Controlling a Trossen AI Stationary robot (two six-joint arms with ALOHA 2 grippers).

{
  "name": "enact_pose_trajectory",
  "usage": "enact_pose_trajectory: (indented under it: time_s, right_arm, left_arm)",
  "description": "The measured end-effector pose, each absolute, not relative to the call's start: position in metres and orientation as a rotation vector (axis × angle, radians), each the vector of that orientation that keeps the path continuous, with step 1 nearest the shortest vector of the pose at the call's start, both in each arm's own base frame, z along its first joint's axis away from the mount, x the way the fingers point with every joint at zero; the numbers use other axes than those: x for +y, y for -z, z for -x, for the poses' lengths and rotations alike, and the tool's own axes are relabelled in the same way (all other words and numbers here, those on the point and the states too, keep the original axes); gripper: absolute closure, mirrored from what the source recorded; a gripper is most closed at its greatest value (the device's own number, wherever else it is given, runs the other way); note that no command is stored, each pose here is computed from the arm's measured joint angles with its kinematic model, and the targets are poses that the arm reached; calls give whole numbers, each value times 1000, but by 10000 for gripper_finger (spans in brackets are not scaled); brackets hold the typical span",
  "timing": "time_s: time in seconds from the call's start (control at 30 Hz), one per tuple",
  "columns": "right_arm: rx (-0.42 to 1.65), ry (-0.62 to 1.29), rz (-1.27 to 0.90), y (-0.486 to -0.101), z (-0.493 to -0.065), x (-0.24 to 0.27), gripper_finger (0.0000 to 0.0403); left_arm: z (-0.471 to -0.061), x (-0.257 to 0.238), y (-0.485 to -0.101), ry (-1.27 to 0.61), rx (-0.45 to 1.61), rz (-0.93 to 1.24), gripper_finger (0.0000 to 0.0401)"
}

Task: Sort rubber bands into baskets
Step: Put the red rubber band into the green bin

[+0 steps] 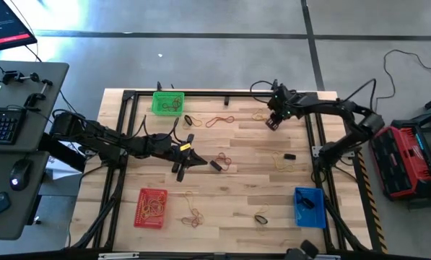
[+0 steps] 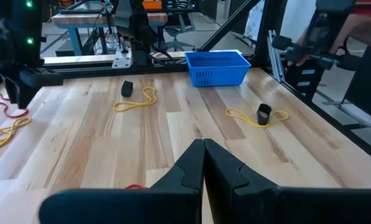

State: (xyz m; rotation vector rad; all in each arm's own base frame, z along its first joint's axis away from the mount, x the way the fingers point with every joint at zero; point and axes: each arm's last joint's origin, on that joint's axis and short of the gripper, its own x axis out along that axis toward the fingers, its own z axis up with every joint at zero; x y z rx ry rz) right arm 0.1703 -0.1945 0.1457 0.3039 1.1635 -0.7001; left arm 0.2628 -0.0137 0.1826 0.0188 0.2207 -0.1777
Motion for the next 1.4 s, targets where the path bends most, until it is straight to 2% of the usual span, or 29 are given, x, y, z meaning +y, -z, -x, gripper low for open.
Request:
enact_pose_trajectory:
  time_s: [0.3, 0.37, 0.53, 0.63, 0.87, 1.07, 1.4]
  right_arm:
    - [1235, 624, -301, -128, -174, -198, 299]
    - [1237, 617, -300, -127, -174, -197, 317]
    - [1234, 597, -294, -129, -174, -196, 392]
    - [1235, 594, -306, -136, -175, -197, 390]
    - [1166, 611, -261, -178, -181, -194, 400]
    - [999, 603, -194, -223, -192, -170, 402]
    - [841, 607, -110, -259, -199, -124, 403]
  left_arm:
    - [-263, -14, -182, 178, 224, -18, 401]
    - [-263, -14, -182, 178, 227, -18, 401]
    - [-263, -14, -182, 176, 227, -19, 401]
    - [-263, -14, -182, 175, 227, -18, 401]
    - [-263, -12, -182, 107, 232, -27, 401]
    - [-262, -9, -179, 2, 265, -39, 396]
    - [-262, -8, -178, -58, 277, -50, 344]
